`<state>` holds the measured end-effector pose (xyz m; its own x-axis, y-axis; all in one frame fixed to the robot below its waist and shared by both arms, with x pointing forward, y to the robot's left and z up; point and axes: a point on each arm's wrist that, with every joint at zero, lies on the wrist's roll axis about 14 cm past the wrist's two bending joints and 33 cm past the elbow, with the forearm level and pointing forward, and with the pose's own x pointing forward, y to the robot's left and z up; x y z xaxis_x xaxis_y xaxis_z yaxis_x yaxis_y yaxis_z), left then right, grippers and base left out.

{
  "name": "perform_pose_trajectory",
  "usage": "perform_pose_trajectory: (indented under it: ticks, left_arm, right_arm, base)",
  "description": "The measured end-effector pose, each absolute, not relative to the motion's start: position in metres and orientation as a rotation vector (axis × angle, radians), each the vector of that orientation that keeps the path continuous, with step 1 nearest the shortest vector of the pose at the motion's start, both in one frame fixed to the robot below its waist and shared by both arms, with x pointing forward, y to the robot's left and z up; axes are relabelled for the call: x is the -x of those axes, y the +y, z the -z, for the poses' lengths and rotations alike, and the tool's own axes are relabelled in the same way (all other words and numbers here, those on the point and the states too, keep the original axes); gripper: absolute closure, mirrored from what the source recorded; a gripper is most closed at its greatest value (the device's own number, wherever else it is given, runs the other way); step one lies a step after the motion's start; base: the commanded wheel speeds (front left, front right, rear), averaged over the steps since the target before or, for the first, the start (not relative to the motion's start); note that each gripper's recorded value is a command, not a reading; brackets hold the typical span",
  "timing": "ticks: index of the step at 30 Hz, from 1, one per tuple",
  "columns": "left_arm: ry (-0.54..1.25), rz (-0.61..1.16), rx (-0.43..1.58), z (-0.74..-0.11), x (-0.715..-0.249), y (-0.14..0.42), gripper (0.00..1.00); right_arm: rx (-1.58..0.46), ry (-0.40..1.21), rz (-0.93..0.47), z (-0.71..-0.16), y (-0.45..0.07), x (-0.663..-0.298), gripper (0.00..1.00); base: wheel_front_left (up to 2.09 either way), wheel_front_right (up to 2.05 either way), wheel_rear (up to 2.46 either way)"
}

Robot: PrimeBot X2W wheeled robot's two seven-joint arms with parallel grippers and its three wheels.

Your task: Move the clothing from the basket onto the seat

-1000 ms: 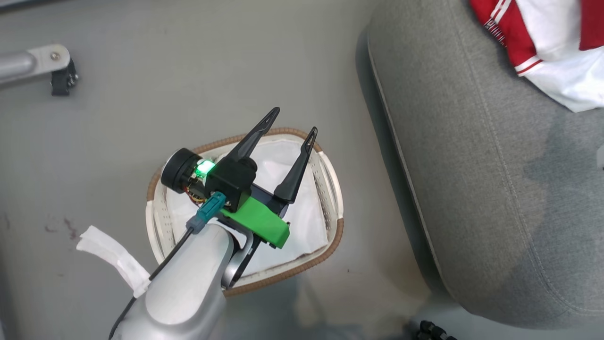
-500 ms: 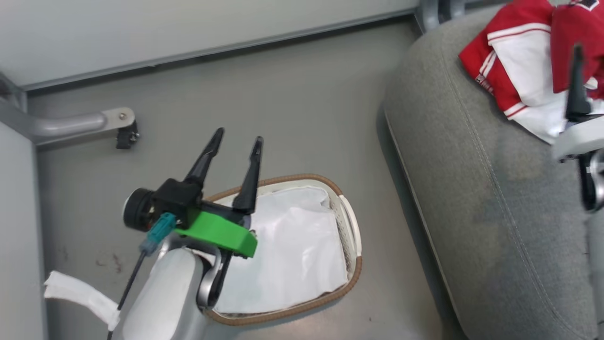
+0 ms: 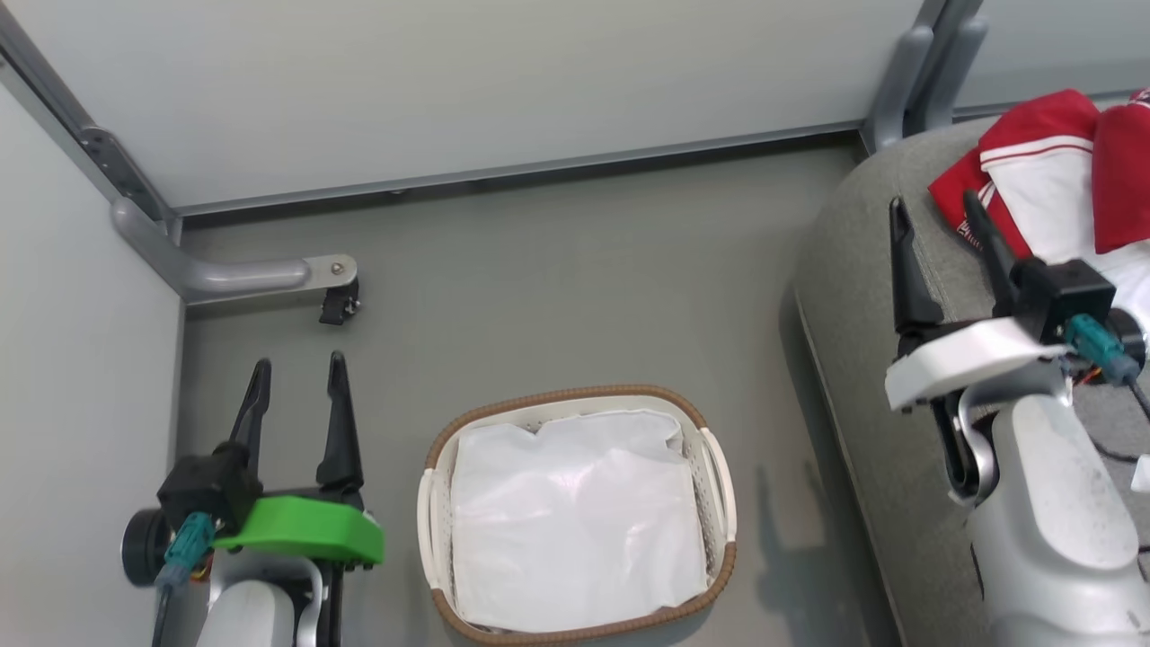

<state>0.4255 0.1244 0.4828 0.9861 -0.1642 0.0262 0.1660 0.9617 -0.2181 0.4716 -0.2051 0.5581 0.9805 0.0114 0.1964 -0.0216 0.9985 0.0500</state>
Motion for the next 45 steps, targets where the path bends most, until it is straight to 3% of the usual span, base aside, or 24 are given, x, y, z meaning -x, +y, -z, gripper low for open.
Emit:
perform_pose_trajectory:
  ticks: [18, 42, 43, 45]
  left_arm:
    - [0.025, 0.081, 0.292, -0.474, -0.376, 0.149, 0.00]
    - [0.067, 0.084, 0.306, -0.462, -0.369, 0.146, 0.00]
    - [0.066, 0.084, 0.307, -0.462, -0.369, 0.146, 1.00]
    - [0.085, 0.080, 0.307, -0.456, -0.367, 0.146, 1.00]
  right_arm:
    - [-0.222, -0.090, -0.070, -0.512, -0.172, -0.406, 0.00]
    - [-0.229, -0.054, -0.078, -0.500, -0.167, -0.398, 0.00]
    - [-0.230, -0.051, -0.078, -0.499, -0.167, -0.398, 1.00]
    - [-0.234, -0.030, -0.076, -0.492, -0.166, -0.396, 1.00]
  base:
    - [0.00, 0.00, 0.00]
    - [0.00, 0.00, 0.00]
    - [0.00, 0.00, 0.00]
    - [0.00, 0.00, 0.00]
